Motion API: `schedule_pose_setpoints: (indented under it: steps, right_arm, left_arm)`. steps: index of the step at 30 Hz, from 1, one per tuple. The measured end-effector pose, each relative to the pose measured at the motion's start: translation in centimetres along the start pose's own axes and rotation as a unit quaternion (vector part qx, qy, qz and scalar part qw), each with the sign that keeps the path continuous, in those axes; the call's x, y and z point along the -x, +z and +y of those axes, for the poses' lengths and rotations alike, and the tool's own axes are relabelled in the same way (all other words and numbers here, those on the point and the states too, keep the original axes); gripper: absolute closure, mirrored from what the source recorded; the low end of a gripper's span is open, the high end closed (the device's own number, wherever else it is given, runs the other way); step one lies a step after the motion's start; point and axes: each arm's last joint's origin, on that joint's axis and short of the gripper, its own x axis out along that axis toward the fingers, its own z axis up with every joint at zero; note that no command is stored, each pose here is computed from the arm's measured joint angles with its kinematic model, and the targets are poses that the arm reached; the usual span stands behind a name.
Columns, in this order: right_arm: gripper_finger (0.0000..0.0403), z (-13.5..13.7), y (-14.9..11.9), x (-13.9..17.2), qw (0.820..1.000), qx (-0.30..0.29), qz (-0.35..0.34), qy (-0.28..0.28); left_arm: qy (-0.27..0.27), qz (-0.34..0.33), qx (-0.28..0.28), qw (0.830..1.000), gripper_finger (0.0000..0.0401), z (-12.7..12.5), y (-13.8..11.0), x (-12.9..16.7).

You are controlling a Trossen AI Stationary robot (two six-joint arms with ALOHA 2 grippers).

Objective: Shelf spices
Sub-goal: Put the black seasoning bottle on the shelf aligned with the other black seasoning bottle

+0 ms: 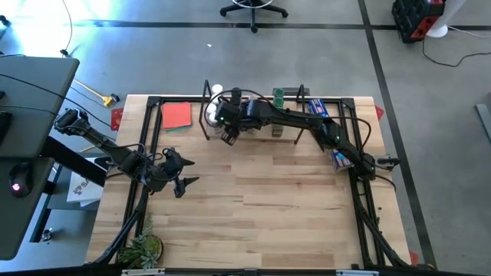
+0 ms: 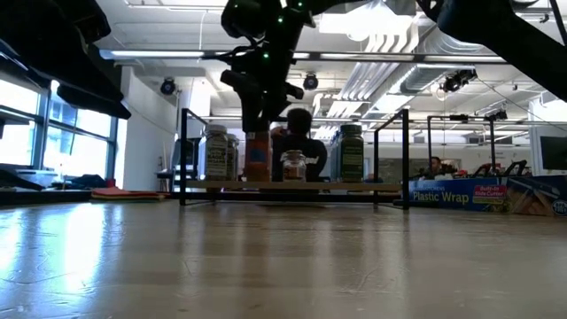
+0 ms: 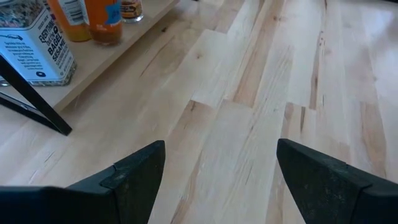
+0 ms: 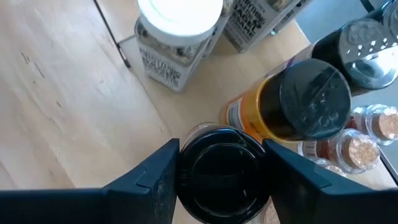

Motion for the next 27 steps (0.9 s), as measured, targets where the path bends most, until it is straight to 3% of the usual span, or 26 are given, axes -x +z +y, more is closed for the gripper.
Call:
schedule_pose_setpoints:
  steps: [5, 15, 27]
  right_arm:
    - [0.0180, 0.0, 0.1, 0.0, 1.000, 0.000, -0.006, 0.001]
    - [0.0172, 0.2, 0.4, 0.2, 1.000, 0.007, -0.022, 0.003]
    - [0.0170, 2.8, 0.1, 2.0, 0.990, 0.096, -0.067, -0.076]
  left_arm:
    - [0.000, 0.000, 0.000, 1.000, 0.0096, 0.0, 0.0, 0.0]
    - [-0.001, 0.000, 0.001, 1.000, 0.0096, 0.0, 0.0, 0.0]
    - [-0.001, 0.000, 0.001, 1.000, 0.0096, 0.0, 0.0, 0.0]
